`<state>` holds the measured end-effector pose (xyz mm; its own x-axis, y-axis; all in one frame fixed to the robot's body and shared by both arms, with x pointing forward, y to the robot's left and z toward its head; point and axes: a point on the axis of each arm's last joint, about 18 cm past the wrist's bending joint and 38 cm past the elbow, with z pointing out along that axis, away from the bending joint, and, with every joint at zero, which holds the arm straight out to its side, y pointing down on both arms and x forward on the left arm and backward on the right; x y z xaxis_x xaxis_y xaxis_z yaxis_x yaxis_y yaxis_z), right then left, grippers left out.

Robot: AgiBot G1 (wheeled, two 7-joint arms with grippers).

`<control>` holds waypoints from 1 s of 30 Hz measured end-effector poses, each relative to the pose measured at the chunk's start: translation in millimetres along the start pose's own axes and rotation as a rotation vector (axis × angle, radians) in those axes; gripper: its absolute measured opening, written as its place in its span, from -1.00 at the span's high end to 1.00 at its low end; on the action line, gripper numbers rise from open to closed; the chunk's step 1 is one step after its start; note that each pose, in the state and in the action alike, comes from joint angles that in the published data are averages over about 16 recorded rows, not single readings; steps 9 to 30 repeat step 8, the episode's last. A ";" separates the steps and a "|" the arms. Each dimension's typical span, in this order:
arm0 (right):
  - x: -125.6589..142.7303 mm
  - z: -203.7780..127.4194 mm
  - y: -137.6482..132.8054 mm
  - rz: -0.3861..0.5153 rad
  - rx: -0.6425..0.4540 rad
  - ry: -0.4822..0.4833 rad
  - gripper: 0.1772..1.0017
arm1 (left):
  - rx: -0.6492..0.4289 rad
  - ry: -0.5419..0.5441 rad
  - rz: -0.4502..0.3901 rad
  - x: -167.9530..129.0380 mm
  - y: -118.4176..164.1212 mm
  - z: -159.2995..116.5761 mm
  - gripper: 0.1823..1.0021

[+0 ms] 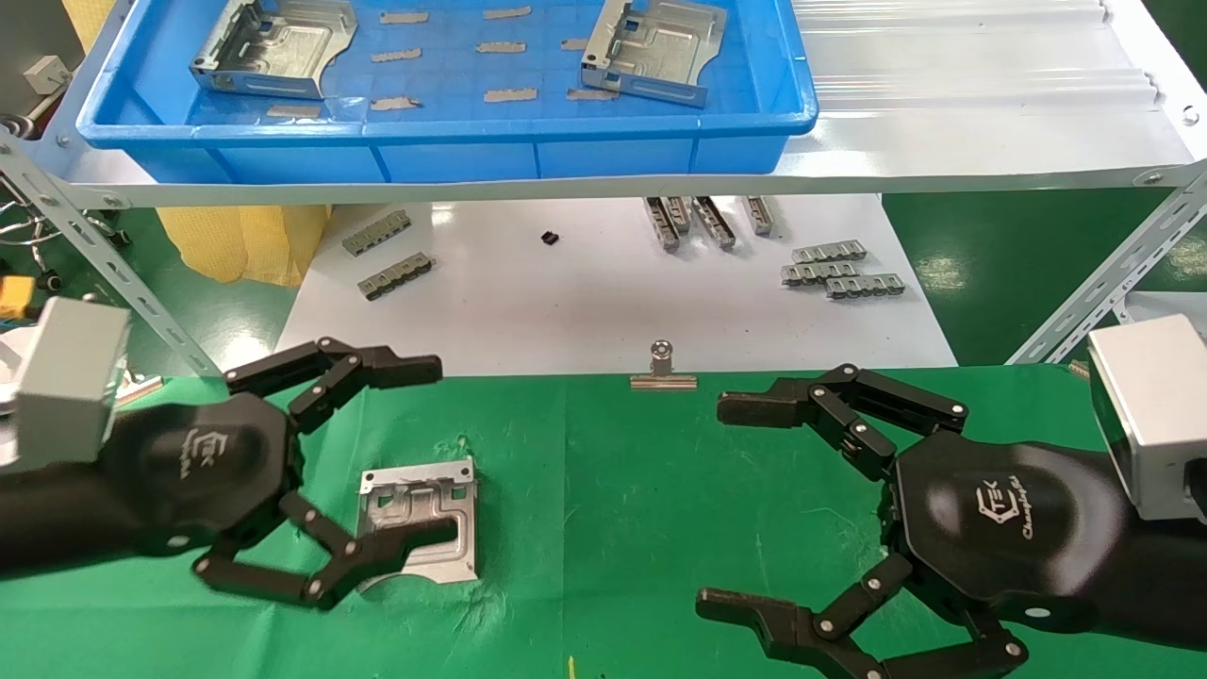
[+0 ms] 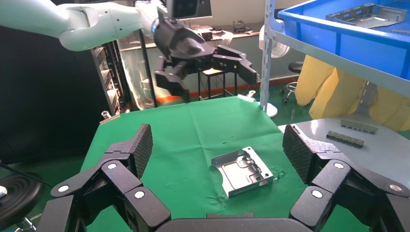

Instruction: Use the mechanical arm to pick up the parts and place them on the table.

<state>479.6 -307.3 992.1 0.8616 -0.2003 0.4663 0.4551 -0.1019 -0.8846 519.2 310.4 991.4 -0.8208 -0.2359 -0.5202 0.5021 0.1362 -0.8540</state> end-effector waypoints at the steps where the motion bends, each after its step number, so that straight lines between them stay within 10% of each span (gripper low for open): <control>1: 0.0 0.0 0.0 0.000 0.000 0.000 -1.00 | 0.002 0.005 -0.004 3.2 -2.2 -0.3 -1.00; 30: 0.0 0.0 0.0 0.000 0.000 0.000 -1.00 | 0.009 0.025 -0.020 14.9 -9.8 -1.1 -1.00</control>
